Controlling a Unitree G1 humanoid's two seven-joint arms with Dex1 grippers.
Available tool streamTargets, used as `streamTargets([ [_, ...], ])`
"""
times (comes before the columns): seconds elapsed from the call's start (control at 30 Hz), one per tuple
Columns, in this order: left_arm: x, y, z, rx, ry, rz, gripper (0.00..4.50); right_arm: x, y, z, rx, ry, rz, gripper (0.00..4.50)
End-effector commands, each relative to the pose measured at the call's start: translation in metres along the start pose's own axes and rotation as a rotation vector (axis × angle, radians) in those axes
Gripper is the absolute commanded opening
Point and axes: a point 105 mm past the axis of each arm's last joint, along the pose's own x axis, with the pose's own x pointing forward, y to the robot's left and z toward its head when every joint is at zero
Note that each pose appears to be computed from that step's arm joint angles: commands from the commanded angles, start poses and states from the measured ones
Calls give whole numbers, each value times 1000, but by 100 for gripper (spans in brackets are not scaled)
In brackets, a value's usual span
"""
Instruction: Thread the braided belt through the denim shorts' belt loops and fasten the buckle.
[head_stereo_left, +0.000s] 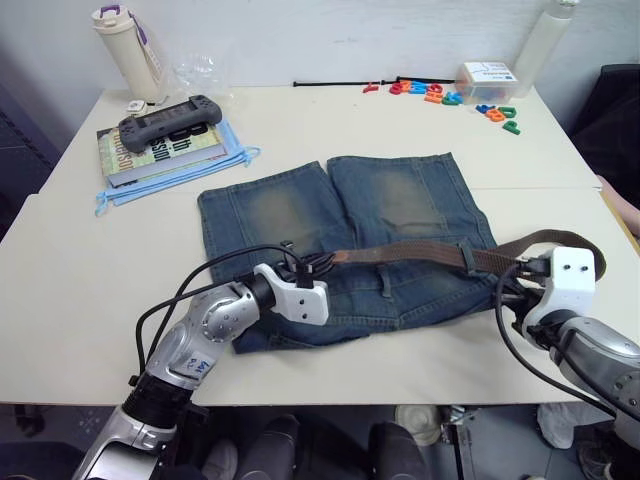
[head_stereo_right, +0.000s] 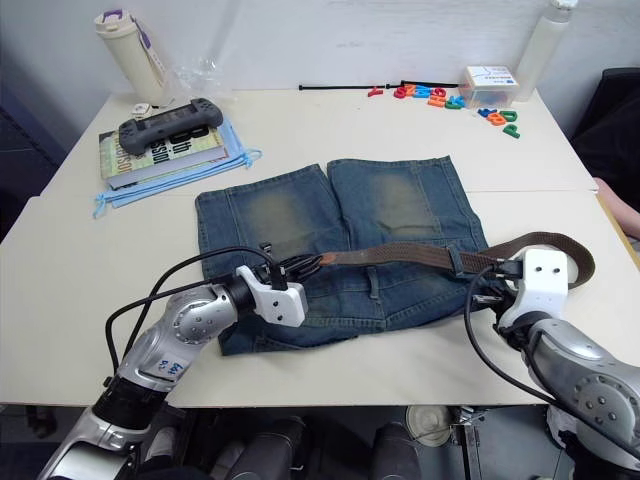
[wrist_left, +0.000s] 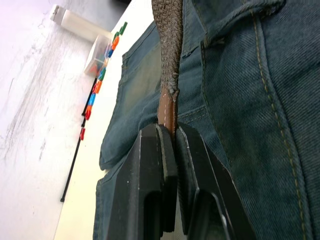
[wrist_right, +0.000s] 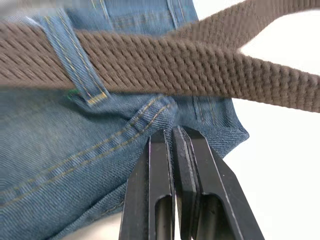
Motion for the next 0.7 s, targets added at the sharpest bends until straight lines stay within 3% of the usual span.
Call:
streamTargets([
  [0.03, 3, 5, 8, 15, -37, 15, 0, -15, 5, 20, 3, -90, 37, 150],
  [0.17, 6, 5, 8, 16, -40, 13, 0, -27, 23, 36, 38, -148, 156, 362],
  [0.23, 7, 5, 8, 17, -41, 14, 0, -33, 37, 41, 80, -160, 253, 431],
  [0.43, 9, 7, 9, 21, -47, 18, 0, -60, 99, 41, 366, -60, 601, 441],
  [0.7, 11, 11, 13, 35, -63, 37, 0, -37, 130, 18, 735, 90, 612, 441],
])
